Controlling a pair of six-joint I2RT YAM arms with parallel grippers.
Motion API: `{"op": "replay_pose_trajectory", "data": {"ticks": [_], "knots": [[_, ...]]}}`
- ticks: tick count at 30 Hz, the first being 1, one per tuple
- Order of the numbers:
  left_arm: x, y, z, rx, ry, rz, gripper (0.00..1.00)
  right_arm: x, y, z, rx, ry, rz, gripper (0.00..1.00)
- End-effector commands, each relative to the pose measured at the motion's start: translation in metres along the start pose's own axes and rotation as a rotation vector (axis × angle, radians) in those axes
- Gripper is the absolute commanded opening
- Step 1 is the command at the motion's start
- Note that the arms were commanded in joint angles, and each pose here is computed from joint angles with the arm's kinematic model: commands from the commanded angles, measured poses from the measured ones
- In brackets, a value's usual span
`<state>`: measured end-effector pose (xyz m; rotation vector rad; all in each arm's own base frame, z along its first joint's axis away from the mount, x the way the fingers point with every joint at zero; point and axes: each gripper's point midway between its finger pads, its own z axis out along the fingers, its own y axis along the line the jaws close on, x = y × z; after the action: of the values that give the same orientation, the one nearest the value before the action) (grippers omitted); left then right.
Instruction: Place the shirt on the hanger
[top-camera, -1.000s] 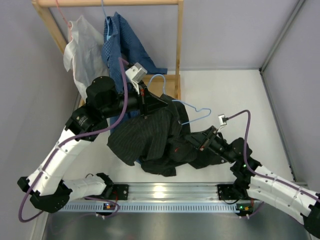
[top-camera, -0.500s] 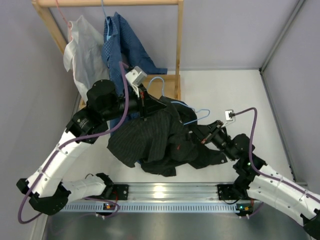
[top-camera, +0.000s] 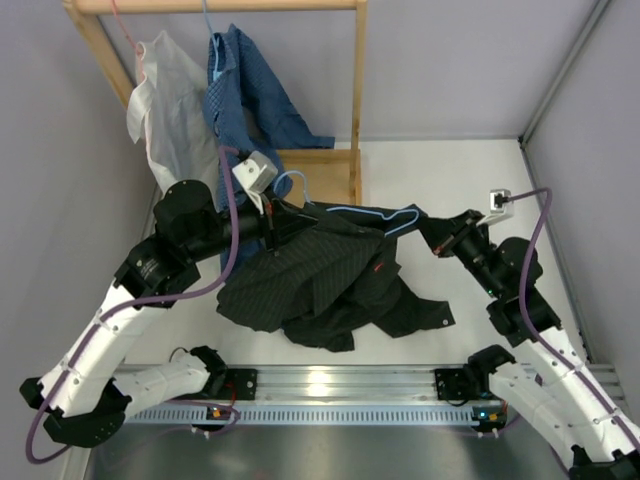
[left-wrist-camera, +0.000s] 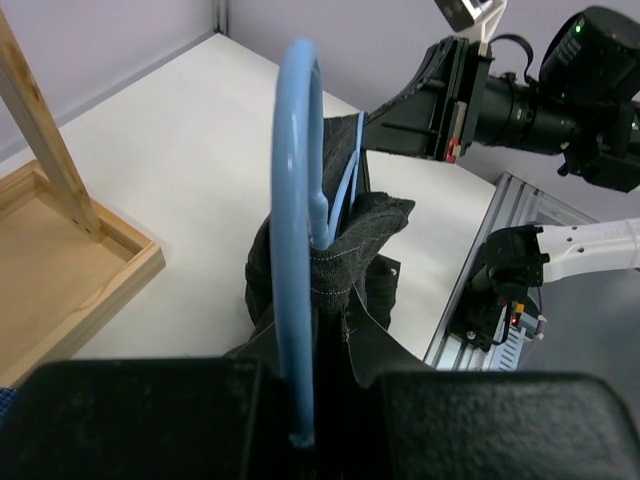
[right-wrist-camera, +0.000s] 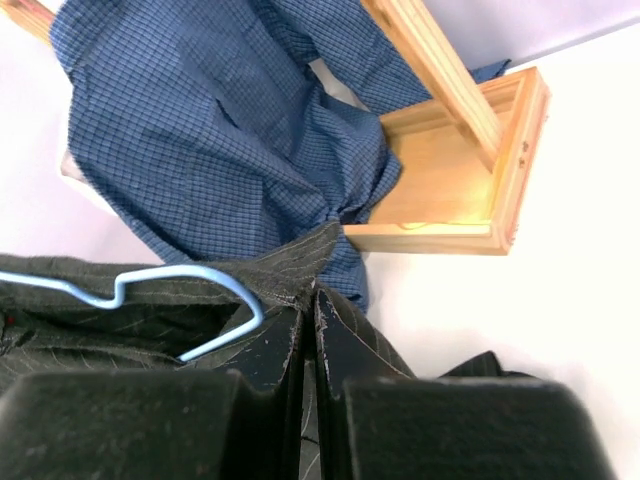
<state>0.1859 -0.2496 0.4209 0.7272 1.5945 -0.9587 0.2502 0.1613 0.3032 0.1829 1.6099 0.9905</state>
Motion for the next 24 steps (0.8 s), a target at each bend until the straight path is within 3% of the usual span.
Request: {"op": "replay_pose_trajectory", "data": {"ticks": [1,10,13,17,20,24], "knots": [[-0.003,0.003,-0.013,-0.032,-0.019,0.058,0.00,-0.023,-0.012,0.002,0.071,-0.015,-0.079,0.00],[0.030,0.027,-0.015,-0.138,0.098,0.071,0.00,-0.045,-0.001,0.005,0.089,0.064,-0.264,0.00],[0.036,0.028,-0.008,-0.128,0.132,0.043,0.00,-0.035,0.007,0.005,0.032,0.128,-0.304,0.00],[0.033,0.029,0.010,-0.134,0.129,-0.054,0.00,-0.001,0.041,-0.001,-0.178,0.257,-0.316,0.00],[0.002,0.025,0.032,-0.109,-0.019,-0.176,0.00,0.035,0.057,-0.010,-0.305,0.344,-0.281,0.00],[-0.011,0.025,0.053,-0.068,-0.111,-0.244,0.00,0.088,0.053,-0.016,-0.351,0.405,-0.237,0.00]]}}
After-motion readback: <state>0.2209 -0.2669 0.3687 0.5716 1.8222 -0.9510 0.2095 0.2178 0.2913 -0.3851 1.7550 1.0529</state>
